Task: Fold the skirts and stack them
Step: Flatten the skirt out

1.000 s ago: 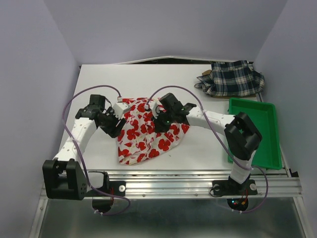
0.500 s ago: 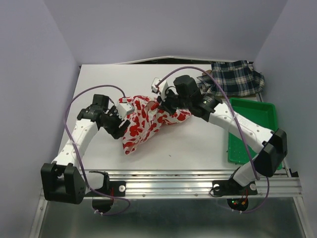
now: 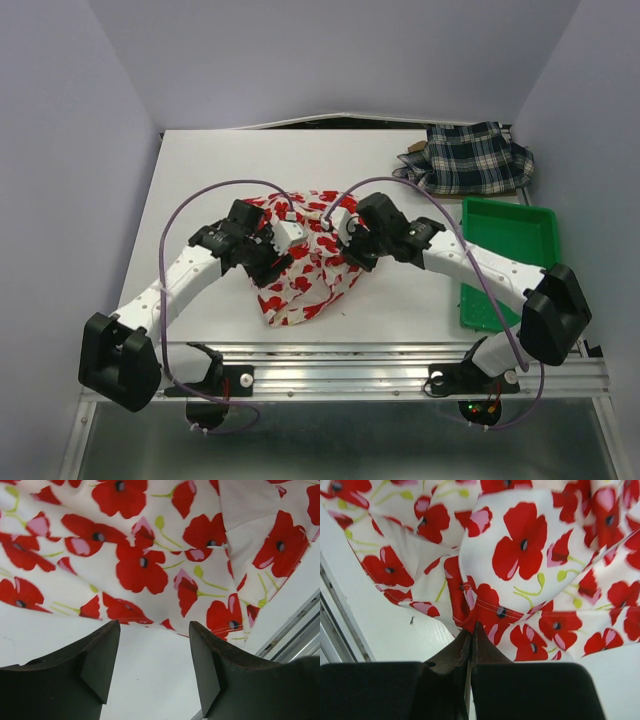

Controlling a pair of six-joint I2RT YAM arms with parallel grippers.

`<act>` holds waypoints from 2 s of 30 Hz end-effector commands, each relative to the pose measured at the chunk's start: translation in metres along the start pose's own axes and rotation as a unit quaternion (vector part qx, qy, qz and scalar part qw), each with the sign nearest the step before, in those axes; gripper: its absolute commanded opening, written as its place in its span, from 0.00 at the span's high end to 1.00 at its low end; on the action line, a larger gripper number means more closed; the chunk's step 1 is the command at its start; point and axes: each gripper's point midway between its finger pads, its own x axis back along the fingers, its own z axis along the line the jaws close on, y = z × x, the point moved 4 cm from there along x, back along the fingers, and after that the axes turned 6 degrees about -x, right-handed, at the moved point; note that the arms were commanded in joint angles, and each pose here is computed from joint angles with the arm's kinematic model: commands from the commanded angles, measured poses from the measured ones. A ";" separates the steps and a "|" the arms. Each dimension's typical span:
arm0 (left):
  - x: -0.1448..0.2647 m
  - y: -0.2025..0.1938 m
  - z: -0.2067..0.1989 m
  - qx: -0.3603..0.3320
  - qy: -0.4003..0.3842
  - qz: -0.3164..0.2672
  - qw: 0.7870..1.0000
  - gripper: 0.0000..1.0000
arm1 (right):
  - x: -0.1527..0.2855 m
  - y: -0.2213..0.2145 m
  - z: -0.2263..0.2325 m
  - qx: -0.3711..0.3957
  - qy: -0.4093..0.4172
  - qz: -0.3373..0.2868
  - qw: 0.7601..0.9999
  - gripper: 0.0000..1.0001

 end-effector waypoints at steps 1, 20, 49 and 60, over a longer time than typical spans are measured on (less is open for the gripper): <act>-0.004 0.006 -0.024 -0.050 -0.011 0.006 0.999 0.33 | 0.006 -0.018 -0.001 -0.040 -0.012 -0.006 0.999 0.99; -0.054 0.019 -0.091 -0.193 0.019 0.075 0.978 0.41 | 0.011 -0.087 -0.010 -0.185 -0.013 0.005 0.983 1.00; 0.017 0.017 0.024 -0.021 0.223 0.062 0.973 1.00 | 0.030 -0.079 -0.028 -0.169 -0.041 -0.010 0.985 0.99; 0.052 -0.028 0.087 0.120 0.271 0.070 0.952 1.00 | 0.049 -0.064 -0.047 -0.138 -0.078 -0.037 0.987 0.99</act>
